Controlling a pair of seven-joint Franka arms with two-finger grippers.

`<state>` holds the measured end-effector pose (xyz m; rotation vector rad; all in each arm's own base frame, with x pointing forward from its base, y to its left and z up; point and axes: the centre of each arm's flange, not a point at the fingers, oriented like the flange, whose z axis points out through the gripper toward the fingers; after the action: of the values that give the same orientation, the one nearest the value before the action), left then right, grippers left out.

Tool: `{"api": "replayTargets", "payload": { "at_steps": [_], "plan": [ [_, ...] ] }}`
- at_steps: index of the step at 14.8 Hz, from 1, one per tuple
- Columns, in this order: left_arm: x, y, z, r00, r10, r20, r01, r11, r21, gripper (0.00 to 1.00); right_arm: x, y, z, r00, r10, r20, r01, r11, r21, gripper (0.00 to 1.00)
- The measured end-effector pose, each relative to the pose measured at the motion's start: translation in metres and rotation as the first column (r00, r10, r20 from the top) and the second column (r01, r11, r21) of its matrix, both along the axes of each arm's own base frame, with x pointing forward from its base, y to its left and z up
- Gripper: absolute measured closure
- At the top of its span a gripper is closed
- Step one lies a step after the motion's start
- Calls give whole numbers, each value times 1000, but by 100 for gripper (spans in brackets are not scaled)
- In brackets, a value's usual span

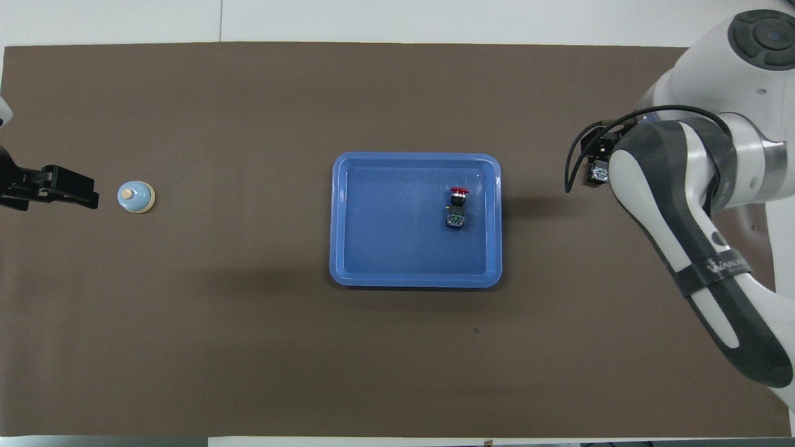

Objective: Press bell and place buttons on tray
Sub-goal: 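Reach the right gripper to the yellow button and grasp it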

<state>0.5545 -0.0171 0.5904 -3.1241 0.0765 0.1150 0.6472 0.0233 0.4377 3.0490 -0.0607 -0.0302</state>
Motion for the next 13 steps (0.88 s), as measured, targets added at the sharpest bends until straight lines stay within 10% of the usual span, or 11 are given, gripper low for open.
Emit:
{"api": "replayTargets", "payload": {
  "at_steps": [13],
  "plan": [
    [0,0,0,1000,0,0,0,1000,0,0,12,-32,-107,992,33,126,-36,999,25,0]
  ]
}}
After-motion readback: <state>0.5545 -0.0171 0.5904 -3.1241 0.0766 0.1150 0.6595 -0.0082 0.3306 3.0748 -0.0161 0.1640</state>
